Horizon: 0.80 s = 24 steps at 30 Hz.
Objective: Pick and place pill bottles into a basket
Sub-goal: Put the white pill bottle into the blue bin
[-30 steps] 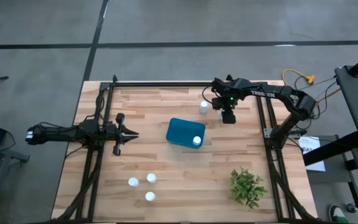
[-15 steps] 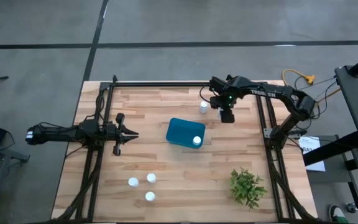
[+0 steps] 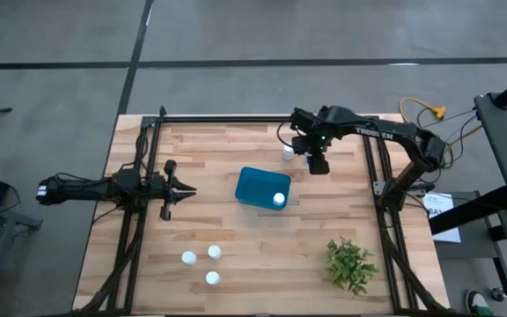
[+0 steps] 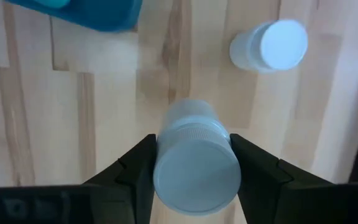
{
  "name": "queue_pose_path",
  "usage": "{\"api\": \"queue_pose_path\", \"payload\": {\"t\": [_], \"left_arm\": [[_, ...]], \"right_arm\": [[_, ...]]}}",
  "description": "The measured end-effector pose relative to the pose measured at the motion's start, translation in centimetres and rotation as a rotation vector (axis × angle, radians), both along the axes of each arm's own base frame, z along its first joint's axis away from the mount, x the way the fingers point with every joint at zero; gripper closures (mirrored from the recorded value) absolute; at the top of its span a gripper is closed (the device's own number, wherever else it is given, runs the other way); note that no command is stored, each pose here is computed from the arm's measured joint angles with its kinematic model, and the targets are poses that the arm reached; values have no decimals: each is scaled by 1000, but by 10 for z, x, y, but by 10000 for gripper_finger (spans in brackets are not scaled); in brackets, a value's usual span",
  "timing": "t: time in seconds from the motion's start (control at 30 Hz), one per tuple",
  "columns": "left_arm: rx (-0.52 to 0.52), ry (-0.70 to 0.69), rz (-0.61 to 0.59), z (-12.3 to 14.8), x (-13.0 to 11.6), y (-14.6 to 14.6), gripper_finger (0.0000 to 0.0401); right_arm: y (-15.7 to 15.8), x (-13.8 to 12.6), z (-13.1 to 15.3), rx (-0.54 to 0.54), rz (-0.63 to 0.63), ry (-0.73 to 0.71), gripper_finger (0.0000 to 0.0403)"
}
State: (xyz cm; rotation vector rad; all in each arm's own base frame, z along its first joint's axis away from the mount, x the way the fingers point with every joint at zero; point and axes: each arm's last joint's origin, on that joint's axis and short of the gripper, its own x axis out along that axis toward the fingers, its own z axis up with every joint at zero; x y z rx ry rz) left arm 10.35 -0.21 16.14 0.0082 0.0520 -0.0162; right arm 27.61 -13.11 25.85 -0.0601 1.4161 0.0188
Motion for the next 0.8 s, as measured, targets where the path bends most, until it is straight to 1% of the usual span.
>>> {"api": "queue_pose_path", "payload": {"t": [0.47,0.8], "left_arm": [[1,26,0,-2,1,0,368],[0,28,0,-2,2,0,368]], "right_arm": [[23,15,45,-63,51,-42,244],[40,21,54,-68,100,-62,244]]}}
